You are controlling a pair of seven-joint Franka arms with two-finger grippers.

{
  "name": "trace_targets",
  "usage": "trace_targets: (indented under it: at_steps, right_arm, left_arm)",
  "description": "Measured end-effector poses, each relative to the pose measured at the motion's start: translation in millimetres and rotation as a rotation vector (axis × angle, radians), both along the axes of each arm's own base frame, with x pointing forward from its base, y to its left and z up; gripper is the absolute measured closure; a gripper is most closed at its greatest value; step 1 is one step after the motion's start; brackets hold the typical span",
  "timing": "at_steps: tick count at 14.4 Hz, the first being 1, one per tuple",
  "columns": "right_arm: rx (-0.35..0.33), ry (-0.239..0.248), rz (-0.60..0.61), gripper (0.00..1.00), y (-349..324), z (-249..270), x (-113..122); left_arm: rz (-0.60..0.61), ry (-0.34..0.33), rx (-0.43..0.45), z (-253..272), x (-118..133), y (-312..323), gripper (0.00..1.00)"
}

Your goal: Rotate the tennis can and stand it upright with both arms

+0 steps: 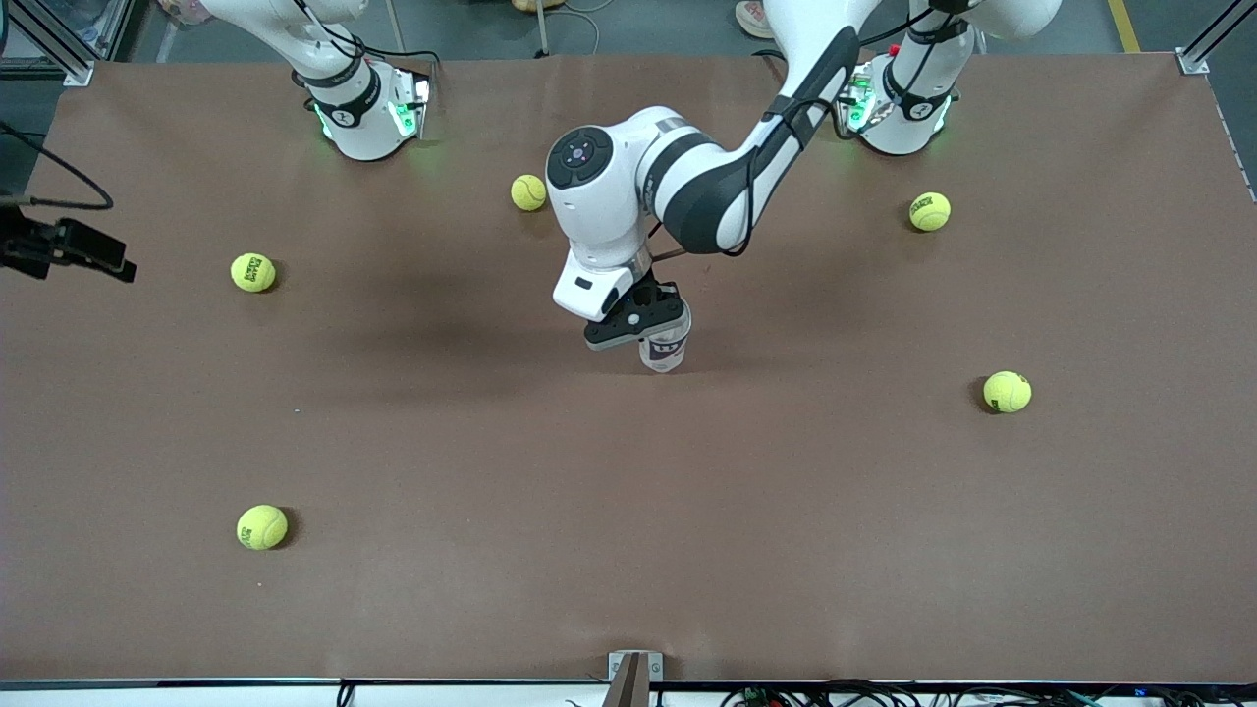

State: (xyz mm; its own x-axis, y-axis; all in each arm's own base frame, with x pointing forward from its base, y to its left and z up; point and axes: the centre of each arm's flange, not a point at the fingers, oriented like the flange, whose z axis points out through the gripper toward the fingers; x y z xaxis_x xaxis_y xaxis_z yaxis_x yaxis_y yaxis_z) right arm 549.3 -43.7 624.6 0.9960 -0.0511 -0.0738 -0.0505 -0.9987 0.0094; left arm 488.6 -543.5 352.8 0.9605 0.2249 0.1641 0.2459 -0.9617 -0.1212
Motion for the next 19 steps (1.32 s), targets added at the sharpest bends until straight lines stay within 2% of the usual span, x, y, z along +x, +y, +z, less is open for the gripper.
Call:
trace_targets:
  at_steps: [3,5,7,9,10,12,17,19]
  right_arm:
    - [0.005,-0.006,0.003,0.00,0.9,8.2,-23.1]
    - [0.006,-0.009,0.008,0.00,2.9,10.2,-29.1]
    - [0.005,-0.008,0.013,0.00,5.6,9.5,-29.4]
    - [0.005,-0.010,0.018,0.00,8.1,9.8,-29.3]
    - [0.005,-0.013,0.019,0.00,8.5,11.0,-29.9]
    - [0.005,-0.021,0.019,0.00,8.3,15.3,-32.4]
    - [0.004,-0.030,0.019,0.00,8.3,19.9,-35.2]
    - [0.004,-0.030,0.018,0.00,7.9,19.8,-35.2]
  left_arm:
    - [0.005,-0.008,-0.005,4.0,3.7,1.0,0.94]
    - [0.009,-0.013,-0.012,8.0,6.5,1.8,0.78]
    - [0.009,-0.014,-0.014,9.4,6.9,1.5,0.57]
    - [0.014,-0.015,-0.025,14.3,8.4,1.6,0.55]
    - [0.022,-0.018,-0.037,21.0,11.5,3.7,0.48]
    - [0.043,-0.035,-0.066,42.9,21.0,13.0,0.46]
    - [0.084,-0.090,-0.123,111.3,46.8,53.7,0.01]
    - [0.086,-0.096,-0.157,144.7,63.3,85.1,0.00]
